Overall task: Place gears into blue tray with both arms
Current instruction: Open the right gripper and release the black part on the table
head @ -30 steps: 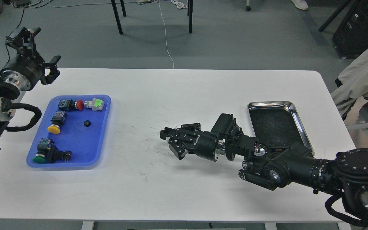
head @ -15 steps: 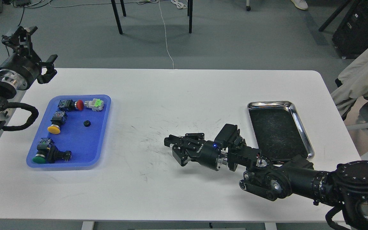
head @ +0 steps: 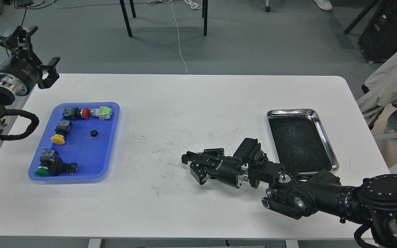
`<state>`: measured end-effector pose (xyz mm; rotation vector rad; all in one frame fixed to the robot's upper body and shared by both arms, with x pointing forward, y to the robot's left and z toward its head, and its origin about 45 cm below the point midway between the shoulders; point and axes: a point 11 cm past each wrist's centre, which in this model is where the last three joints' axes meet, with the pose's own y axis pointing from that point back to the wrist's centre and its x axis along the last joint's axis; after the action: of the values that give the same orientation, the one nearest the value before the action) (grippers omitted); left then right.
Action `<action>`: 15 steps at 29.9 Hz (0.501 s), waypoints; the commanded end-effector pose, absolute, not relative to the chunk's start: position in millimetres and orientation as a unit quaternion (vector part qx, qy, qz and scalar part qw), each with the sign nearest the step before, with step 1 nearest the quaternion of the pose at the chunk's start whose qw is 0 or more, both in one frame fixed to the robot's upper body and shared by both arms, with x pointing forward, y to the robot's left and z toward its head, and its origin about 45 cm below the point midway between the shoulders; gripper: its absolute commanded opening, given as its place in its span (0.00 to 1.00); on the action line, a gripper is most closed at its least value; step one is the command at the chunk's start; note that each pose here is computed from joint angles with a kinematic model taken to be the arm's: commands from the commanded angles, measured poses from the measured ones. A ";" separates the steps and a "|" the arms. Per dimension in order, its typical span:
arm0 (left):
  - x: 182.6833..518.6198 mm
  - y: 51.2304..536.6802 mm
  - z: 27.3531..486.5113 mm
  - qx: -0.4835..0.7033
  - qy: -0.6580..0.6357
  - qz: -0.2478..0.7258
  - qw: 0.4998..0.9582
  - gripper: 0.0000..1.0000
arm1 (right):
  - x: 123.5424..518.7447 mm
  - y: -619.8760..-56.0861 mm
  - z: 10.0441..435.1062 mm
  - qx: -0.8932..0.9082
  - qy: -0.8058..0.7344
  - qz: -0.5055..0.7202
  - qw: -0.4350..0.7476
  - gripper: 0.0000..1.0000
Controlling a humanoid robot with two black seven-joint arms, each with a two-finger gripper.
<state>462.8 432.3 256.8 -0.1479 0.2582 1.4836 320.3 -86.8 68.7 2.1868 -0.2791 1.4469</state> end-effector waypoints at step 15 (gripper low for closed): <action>462.8 432.7 257.2 -0.068 0.116 0.673 0.727 0.99 | 319.4 -85.5 69.2 0.803 -0.098 0.534 0.248 0.53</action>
<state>462.9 432.0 256.9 -0.1505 0.2566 1.4835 318.6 -85.7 68.4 2.1873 -0.2618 1.4554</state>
